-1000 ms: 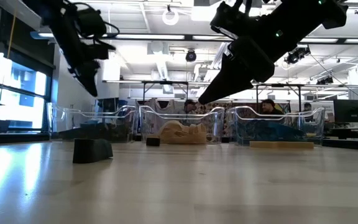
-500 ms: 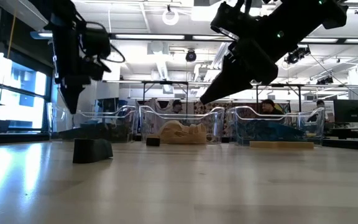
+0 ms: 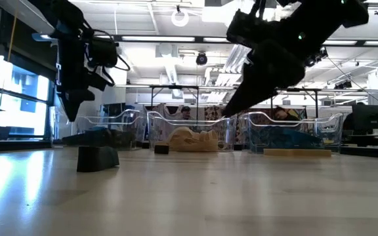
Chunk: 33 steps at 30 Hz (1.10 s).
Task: Sort rubber bands into baskets
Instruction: Put the brown rubber band into the middle transparent bin
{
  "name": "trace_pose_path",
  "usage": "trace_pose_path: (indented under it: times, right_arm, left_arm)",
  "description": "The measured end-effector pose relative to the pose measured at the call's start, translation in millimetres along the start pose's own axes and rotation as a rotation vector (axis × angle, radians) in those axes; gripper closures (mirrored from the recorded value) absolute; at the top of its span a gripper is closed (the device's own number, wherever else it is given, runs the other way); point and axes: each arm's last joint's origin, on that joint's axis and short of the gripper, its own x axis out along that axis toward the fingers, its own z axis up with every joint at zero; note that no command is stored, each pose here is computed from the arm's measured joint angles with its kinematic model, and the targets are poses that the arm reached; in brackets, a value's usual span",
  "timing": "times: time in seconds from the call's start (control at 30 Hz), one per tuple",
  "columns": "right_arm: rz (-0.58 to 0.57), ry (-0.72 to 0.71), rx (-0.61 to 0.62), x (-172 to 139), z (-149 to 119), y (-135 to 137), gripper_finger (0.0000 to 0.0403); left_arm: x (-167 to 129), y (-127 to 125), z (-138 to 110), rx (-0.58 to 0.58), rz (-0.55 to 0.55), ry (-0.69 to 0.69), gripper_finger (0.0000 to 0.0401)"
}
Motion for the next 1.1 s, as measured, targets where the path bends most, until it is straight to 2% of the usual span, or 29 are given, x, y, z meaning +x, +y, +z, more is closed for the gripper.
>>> trace_pose_path:
  times: [0.13,0.4,0.53,0.63,0.73,0.83,0.93,1.1]
  right_arm:
    - [0.02,0.082,0.072,-16.8,7.2,-1.3,0.0348]
    - [0.042,0.315,0.199,-55.1,15.7,5.5,0.0246]
    - [0.019,0.392,0.237,-68.0,14.2,10.4,0.0205]
    - [0.013,0.415,0.235,-73.4,12.6,13.7,0.0189]
    - [0.021,0.438,0.231,-75.0,10.8,15.0,0.0189]
    - [0.018,0.467,0.24,-75.8,8.8,14.1,0.0205]
    - [0.008,0.508,0.237,-77.4,5.6,12.5,0.0238]
    - [0.037,0.597,0.254,-81.2,0.2,13.7,0.0312]
  left_arm:
    - [-14.0,-3.1,-1.0,-0.015,-0.005,-0.092,0.0401]
    - [-51.7,-6.6,-11.4,-0.056,-0.054,-0.316,0.0401]
    - [-58.6,-6.7,-16.0,-0.052,-0.125,-0.343,0.0401]
    - [-56.3,-10.2,-14.9,-0.031,-0.184,-0.322,0.0401]
    - [-48.2,-15.0,-8.8,-0.046,-0.193,-0.286,0.0401]
    - [-37.9,-22.4,1.9,-0.035,-0.221,-0.273,0.0401]
    - [-27.1,-31.1,15.5,-0.017,-0.254,-0.291,0.0401]
    - [-8.3,-38.2,24.7,-0.002,-0.241,-0.239,0.0401]
